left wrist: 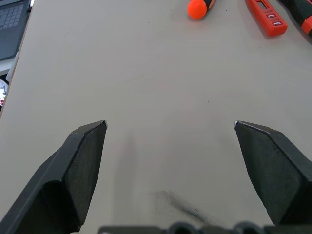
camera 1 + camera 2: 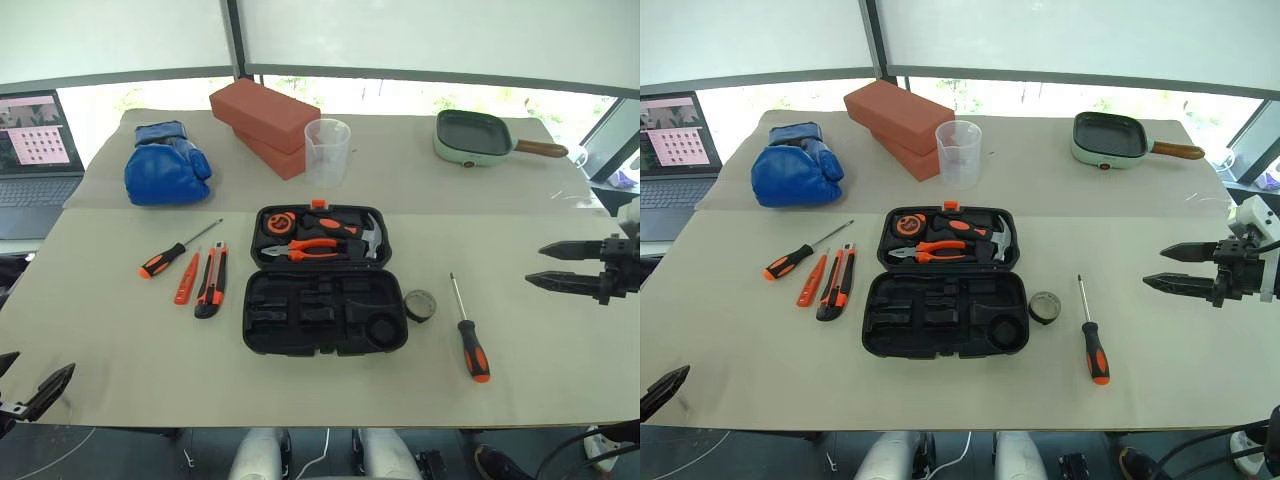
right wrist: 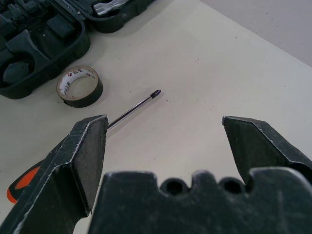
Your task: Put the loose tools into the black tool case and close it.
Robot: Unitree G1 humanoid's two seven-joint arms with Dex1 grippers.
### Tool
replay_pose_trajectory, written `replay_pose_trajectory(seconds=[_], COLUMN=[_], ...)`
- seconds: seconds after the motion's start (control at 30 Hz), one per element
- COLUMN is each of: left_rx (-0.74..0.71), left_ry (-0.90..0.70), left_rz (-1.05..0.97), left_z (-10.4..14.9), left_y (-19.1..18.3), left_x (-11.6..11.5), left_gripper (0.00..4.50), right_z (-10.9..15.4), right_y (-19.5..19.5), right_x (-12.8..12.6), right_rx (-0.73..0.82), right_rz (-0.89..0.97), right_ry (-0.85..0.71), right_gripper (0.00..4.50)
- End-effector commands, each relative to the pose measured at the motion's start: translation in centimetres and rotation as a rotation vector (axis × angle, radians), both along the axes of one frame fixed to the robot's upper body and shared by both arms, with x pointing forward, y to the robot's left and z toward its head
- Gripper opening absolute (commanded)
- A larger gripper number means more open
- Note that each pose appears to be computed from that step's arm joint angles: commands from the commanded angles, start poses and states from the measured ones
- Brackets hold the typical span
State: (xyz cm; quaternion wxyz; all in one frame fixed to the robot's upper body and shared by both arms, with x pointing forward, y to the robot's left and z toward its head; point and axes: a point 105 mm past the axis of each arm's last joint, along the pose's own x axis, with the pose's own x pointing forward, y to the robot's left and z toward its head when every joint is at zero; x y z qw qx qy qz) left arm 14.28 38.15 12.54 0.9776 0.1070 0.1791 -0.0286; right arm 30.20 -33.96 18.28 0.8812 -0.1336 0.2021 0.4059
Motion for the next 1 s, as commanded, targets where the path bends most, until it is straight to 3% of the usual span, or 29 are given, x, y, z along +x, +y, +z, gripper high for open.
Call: replay_pose_trajectory(seconds=[0.03,0.3,0.67,0.83,1.0], left_rx=[0.035,0.116,0.031,0.067,0.051], left_ry=[-0.018,0.039,-0.004,0.052,0.042], left_rz=[-0.007,-0.056,-0.332,-0.373,-0.391], left_z=[0.4,-0.6,2.3,0.8,1.7], left_y=[-0.3,-1.1,-5.4,-5.0,-5.4], left_x=[0.3,2.8,13.8,18.3,22.0], left_gripper=[4.50,4.50,4.50,4.50,4.50], right_z=[1.0,0.9,3.6,4.7,6.0], right_y=[-0.1,-0.3,9.3,14.3,17.6], right_x=[0.0,0.5,-2.7,-5.2,-7.1], right_rx=[-0.009,-0.089,0.006,0.052,0.084], right_rz=[0.021,-0.001,0.263,0.415,0.501], right_ry=[-0.047,-0.130,-0.232,-0.244,-0.283], right_gripper=[4.34,4.34,4.34,4.34,4.34])
